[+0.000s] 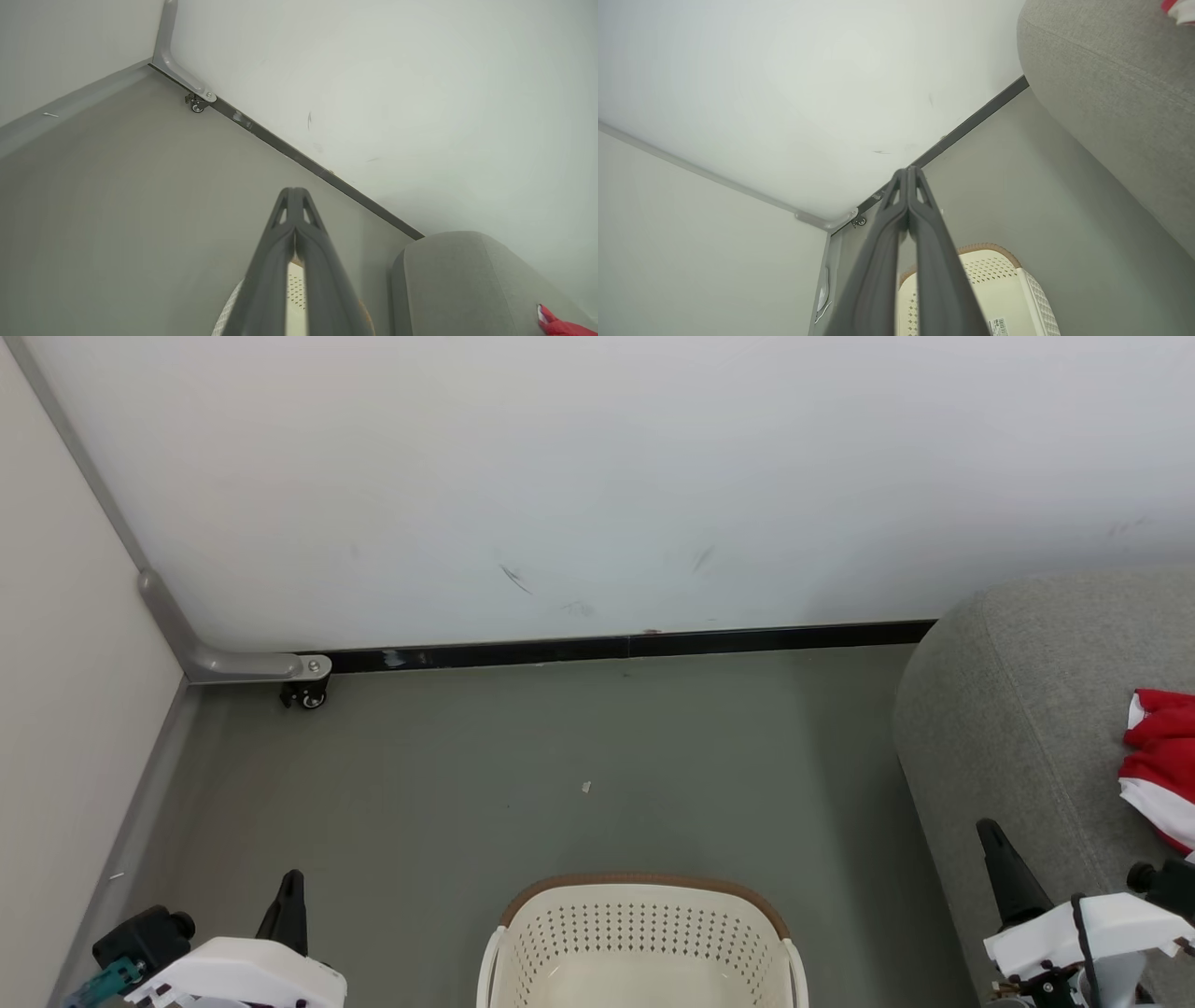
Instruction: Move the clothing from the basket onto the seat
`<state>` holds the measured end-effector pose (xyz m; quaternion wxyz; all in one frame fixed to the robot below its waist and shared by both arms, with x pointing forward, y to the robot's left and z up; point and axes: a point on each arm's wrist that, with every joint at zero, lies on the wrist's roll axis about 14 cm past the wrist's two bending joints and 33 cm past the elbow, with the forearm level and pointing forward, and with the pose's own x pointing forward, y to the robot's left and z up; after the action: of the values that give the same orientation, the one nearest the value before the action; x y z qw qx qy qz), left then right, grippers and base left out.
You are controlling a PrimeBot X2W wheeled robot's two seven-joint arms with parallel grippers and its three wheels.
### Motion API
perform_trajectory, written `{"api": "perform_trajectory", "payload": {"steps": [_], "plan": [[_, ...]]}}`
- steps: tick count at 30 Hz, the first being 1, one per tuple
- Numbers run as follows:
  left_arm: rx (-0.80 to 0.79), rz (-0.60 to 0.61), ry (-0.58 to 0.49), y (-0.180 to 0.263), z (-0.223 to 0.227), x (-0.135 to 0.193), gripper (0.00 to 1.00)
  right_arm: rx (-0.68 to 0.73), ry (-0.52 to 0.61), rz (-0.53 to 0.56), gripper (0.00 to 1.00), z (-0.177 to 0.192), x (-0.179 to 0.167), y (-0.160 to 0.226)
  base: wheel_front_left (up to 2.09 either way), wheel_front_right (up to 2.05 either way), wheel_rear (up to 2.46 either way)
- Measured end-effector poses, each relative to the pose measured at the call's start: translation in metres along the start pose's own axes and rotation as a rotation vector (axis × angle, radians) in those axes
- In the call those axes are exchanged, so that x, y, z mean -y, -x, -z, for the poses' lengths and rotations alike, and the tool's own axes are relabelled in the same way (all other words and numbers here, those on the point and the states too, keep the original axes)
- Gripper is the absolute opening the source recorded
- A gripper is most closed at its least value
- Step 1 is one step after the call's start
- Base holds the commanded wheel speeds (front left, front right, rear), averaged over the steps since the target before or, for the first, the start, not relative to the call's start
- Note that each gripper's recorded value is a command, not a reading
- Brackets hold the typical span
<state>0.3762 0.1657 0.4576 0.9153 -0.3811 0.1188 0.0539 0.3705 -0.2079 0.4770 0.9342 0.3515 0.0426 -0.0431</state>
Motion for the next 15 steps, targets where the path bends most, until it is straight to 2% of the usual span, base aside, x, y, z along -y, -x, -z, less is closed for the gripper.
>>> {"api": "perform_trajectory", "payload": {"steps": [15], "plan": [[-0.013,0.034,0.227,0.0003,-0.0052,0.0025,0.00,-0.005,-0.240,0.000,0.00,0.0005,0.0006,0.0016,0.00,0.00,0.00]]}}
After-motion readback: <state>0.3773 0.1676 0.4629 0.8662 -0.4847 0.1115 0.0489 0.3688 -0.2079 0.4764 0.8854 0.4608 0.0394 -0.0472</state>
